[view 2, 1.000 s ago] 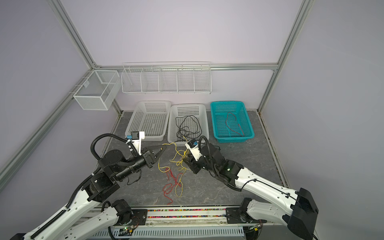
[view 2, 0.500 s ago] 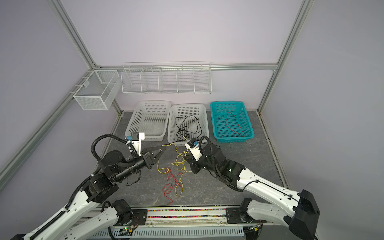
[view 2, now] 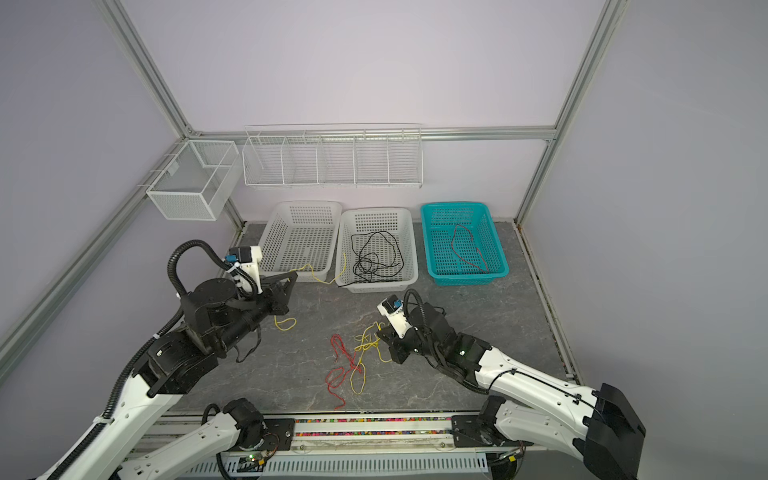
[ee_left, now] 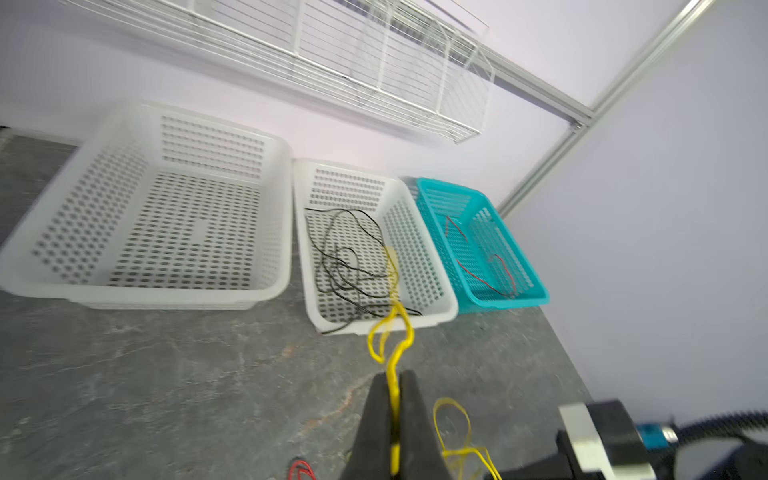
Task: Untangle the cables
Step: 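Carry the yellow wire with the left gripper over the empty white basket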
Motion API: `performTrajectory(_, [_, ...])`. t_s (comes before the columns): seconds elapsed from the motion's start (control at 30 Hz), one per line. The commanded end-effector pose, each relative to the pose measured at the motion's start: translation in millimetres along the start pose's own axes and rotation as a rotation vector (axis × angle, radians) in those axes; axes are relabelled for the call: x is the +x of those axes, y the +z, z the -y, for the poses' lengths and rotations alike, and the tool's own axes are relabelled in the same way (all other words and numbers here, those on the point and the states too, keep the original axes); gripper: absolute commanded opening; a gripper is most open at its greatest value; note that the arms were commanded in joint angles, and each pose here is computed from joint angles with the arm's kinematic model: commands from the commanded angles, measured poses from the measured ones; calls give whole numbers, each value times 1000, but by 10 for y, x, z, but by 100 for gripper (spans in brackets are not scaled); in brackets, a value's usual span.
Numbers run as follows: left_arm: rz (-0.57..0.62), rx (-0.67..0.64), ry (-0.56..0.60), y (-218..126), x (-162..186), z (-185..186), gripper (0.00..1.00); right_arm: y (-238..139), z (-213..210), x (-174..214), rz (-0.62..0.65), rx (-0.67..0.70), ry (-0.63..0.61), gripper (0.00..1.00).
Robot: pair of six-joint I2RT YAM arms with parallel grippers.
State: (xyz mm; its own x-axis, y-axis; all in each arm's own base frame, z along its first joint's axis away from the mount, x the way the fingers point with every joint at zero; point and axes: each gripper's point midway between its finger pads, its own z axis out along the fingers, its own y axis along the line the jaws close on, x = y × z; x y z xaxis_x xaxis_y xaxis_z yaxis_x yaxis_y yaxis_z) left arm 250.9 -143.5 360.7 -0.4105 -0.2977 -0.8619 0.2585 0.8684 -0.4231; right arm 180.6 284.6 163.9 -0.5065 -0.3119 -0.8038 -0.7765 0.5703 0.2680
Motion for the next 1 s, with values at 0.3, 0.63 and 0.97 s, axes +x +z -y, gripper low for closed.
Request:
performTrajectory(0.3, [103, -256, 32, 268, -562, -597, 0, -98, 154, 143, 20, 66, 31, 7])
performTrajectory(0.63, [282, -446, 37, 1134, -877, -1272, 0, -201, 149, 120, 55, 47, -17, 7])
performTrajectory(0.97, [307, -577, 165, 1991, -854, -1690, 0, -226, 151, 188, 109, 12, -25, 7])
